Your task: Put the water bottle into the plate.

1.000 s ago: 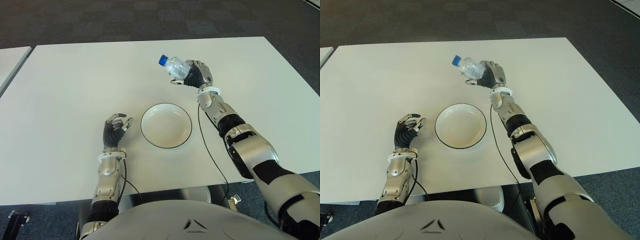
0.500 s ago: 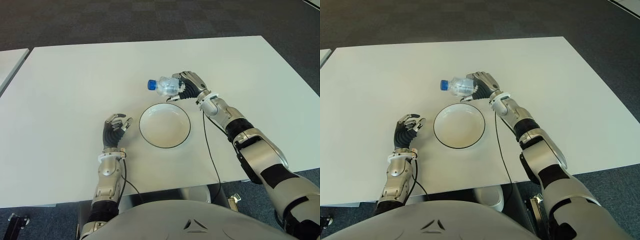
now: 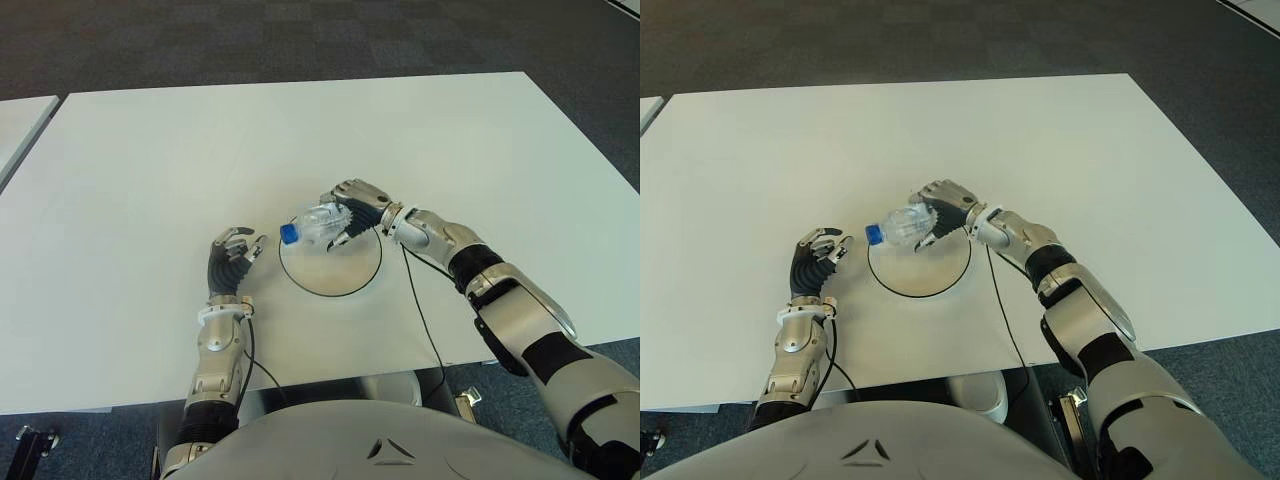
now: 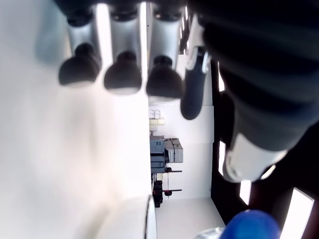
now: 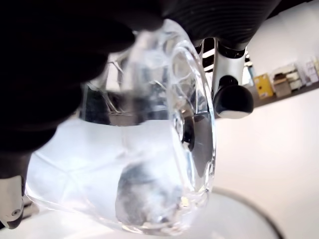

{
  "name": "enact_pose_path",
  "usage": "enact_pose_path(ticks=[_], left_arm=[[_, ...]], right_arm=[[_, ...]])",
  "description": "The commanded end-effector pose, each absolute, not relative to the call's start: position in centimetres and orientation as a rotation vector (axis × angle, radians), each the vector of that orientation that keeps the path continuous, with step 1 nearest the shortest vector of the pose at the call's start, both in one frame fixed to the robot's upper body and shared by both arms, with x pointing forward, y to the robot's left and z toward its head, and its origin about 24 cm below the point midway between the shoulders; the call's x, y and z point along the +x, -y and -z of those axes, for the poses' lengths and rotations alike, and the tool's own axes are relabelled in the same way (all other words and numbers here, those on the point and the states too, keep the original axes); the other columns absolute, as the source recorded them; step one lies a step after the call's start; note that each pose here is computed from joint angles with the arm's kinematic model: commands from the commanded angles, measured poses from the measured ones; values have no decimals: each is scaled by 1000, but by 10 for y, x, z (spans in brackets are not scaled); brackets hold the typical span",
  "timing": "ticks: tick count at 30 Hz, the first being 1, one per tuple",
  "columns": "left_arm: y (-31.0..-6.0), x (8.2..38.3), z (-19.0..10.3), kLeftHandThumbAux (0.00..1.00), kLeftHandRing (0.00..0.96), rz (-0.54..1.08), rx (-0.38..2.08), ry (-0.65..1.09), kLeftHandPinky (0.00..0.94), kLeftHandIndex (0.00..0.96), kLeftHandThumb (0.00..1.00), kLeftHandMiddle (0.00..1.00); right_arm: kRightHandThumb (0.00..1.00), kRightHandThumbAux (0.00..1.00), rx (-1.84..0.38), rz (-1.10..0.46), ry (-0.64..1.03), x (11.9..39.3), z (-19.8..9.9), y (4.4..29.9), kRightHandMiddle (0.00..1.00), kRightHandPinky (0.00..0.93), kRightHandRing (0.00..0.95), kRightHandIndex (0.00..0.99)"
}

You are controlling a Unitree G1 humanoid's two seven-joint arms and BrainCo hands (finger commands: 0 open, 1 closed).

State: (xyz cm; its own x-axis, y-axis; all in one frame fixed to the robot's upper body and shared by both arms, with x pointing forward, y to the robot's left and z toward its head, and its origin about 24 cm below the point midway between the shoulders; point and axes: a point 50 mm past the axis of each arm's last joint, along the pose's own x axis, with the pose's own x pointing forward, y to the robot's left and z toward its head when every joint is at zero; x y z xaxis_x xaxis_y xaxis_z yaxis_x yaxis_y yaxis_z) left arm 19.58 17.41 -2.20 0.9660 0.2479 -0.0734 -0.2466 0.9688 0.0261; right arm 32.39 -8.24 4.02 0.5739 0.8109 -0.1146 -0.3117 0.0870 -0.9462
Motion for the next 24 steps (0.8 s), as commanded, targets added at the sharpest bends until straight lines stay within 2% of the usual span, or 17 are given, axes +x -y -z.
enact_pose_path(ticks=[1,12,19,22,23,24], left_arm=[[-175,193,25,720,852,-255,16,-93,822,436,700,854],[-175,192,25,720,849,-256,17,-104,822,436,699,850],[-175,191,25,720,849,-262,23,-104,826,436,699,849],[-175,191,25,720,851,-266,27,-109,830,436,700,850],[-175,191,25,720,853,-266,27,-110,836,437,700,852],[-175,191,25,720,853,-268,27,-111,838,437,700,852]], right_arm=[[704,728,-1253,-946,508,326,-43,81,892,885,882,438],[704,726,-1297,-1063,256,328,-31,81,889,867,869,438],[704,725,-1363,-1092,267,326,-32,79,891,875,874,438],[698,724,-1415,-1112,303,324,-33,78,824,774,806,434],[697,723,-1425,-1122,306,324,-33,78,735,704,722,432],[696,723,-1436,-1138,304,323,-33,78,703,678,692,432]])
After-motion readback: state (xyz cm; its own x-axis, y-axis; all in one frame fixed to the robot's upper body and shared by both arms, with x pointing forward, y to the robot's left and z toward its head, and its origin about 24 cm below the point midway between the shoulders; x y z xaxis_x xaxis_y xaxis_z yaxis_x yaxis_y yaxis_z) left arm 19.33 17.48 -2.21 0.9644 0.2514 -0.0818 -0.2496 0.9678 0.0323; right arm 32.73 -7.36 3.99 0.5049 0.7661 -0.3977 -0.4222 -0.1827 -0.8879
